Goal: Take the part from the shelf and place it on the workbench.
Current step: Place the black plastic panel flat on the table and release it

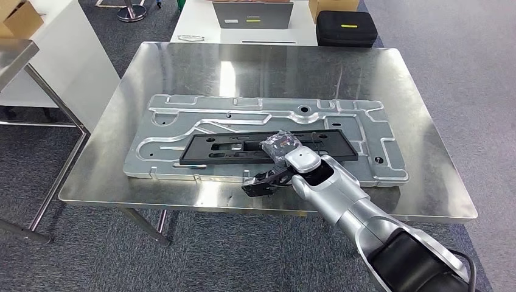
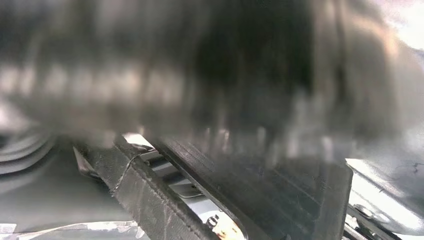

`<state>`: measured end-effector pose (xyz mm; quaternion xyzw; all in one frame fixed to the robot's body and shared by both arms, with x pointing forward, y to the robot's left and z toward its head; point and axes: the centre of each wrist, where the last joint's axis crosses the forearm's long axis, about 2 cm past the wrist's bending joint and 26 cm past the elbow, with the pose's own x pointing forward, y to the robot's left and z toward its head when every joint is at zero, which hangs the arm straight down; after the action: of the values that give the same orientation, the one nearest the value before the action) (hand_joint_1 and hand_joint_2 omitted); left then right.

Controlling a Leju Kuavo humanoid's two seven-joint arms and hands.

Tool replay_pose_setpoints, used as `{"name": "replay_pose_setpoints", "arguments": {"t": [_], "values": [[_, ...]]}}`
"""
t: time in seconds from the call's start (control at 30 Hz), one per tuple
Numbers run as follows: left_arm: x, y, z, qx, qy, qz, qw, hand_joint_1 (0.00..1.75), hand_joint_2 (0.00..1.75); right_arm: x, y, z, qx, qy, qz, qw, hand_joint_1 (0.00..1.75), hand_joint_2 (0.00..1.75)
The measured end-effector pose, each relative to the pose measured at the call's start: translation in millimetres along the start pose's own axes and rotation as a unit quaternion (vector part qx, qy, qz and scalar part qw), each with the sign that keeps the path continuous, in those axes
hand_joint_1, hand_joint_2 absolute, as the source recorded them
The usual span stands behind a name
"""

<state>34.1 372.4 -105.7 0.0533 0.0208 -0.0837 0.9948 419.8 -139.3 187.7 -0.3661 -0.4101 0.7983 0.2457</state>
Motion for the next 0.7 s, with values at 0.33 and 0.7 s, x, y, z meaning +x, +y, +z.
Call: {"name": "replay_pose_setpoints", "arguments": {"t": [0.33, 0.7], "values": [[0.1, -0.4, 0.0, -0.001, 0.001, 0.008, 1.000, 0.00, 0.00, 2.7, -7.4, 1.0, -0.019, 0.020, 0.011, 1.000, 0.00, 0.00], [0.3, -0.9, 0.0, -0.002, 0.002, 0.011, 1.000, 0.00, 0.00, 6.4, -18.8, 3.3, -0.040, 0.022, 0.016, 0.999, 0.00, 0.00]]}}
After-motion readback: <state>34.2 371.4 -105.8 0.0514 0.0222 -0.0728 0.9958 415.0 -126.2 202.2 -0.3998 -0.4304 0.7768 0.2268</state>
